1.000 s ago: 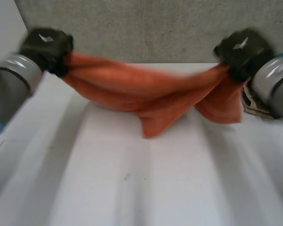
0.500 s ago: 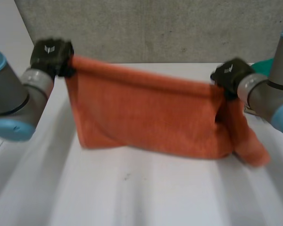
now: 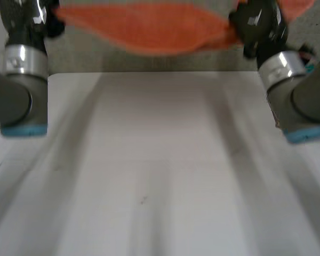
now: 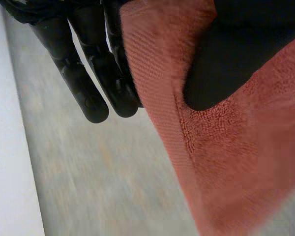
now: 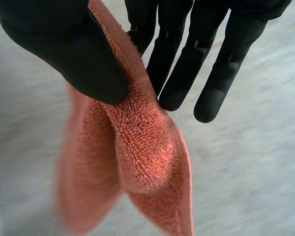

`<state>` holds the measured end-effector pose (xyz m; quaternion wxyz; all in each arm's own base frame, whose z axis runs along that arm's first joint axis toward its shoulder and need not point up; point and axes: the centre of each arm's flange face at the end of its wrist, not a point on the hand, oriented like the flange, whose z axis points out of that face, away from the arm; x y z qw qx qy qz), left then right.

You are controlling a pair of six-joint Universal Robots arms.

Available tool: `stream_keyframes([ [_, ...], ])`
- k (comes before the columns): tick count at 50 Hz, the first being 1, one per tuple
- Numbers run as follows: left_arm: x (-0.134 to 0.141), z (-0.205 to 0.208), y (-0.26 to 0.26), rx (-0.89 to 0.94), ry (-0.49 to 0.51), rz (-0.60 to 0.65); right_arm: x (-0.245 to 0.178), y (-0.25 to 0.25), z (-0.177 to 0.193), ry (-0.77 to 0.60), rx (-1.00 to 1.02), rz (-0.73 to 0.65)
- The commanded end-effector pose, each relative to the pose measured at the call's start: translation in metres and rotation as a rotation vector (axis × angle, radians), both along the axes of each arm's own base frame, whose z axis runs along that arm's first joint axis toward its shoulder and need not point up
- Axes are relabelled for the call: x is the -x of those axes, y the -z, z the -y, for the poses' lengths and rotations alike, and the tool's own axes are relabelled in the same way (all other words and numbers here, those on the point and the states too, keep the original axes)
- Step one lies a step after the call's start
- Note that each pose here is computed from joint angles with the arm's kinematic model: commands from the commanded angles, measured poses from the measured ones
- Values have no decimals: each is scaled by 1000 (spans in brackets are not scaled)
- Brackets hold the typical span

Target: Fold the laundry.

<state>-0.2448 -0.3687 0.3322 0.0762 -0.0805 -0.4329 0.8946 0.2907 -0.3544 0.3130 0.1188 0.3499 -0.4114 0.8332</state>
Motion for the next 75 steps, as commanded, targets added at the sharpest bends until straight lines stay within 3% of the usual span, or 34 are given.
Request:
stream_keyframes([
  [1, -12, -30, 64, -208, 7, 60, 4, 94, -15, -12, -379, -87],
  [11, -21, -47, 105, -335, 31, 121, 9, 175, -24, -23, -733, -6],
  [24, -28, -67, 72, -286, 29, 110, 23, 148, -35, -21, -836, 147],
  [35, -6, -103, 7, -232, 143, 116, 49, 150, -38, 33, -1014, 357],
  [42, 8, -118, -40, -162, 197, 98, 43, 152, -39, 12, -1016, 355],
  [46, 13, -124, -61, -131, 214, 88, 35, 180, -30, 20, -1059, 331],
  [56, 12, -129, -110, -45, 194, 38, 16, 202, -23, -14, -1079, 294],
  [70, 15, -141, -138, 18, 214, 10, -29, 207, -67, -135, -1123, 252],
  [75, 16, -136, -132, 0, 209, 16, -29, 202, -68, -132, -1106, 236],
])
